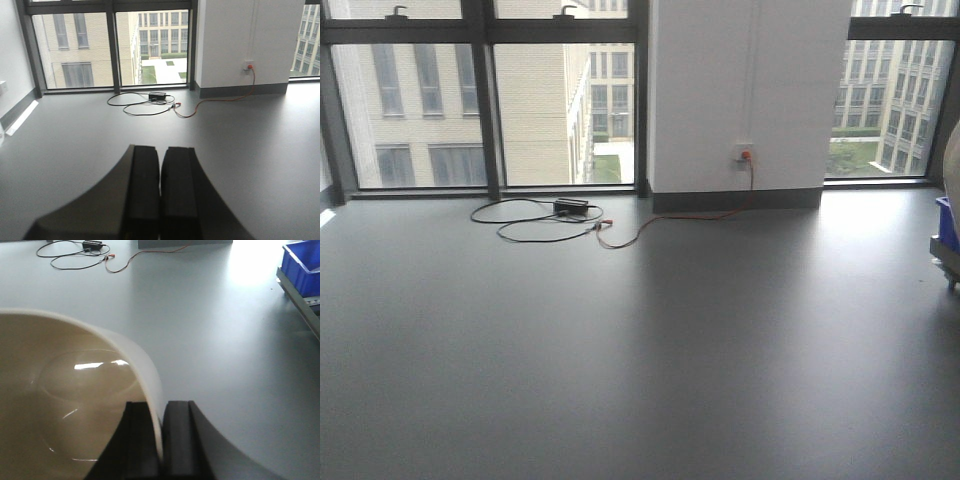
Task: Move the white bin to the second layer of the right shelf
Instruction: 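Drive toward the windows and turn toward the blue crate rack, then approach the roller shelf rack with the bin held in the right gripper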
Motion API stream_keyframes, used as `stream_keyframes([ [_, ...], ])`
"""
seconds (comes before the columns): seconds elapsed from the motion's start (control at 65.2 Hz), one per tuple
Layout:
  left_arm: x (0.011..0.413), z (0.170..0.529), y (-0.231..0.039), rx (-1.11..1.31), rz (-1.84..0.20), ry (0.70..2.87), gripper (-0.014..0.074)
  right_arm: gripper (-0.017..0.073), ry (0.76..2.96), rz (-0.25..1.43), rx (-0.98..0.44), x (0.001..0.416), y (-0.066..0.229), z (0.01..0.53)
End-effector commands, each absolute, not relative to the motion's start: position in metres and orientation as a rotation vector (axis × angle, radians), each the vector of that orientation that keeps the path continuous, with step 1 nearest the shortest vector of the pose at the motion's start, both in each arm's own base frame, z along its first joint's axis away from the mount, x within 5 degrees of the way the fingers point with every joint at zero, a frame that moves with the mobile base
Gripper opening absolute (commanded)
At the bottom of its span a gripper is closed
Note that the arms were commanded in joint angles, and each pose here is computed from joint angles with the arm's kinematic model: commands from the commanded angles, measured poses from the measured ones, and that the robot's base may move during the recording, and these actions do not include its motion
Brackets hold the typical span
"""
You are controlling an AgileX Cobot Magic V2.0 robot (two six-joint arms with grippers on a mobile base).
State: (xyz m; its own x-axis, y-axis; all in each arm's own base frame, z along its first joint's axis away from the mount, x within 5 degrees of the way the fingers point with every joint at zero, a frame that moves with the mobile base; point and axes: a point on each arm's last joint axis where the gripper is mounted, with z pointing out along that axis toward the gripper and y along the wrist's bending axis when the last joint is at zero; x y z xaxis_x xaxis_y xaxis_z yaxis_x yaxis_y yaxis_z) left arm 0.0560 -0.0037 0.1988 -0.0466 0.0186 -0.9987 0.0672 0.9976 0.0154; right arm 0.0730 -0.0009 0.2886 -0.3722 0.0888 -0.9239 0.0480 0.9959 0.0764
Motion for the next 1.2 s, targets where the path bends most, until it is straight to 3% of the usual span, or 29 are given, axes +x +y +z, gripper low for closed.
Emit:
stream_keyframes([
  [0.0,0.0564,0.1952,-0.0038,0.062,-0.044,1.551,0.0085,0.0046,1.831,0.045,0.100,0.0760,-0.0014,0.3064],
  [1.181,0.0564,0.1952,-0.0038,0.062,-0.044,1.551,0.0085,0.0046,1.831,0.045,0.100,0.0760,-0.0014,0.3064],
])
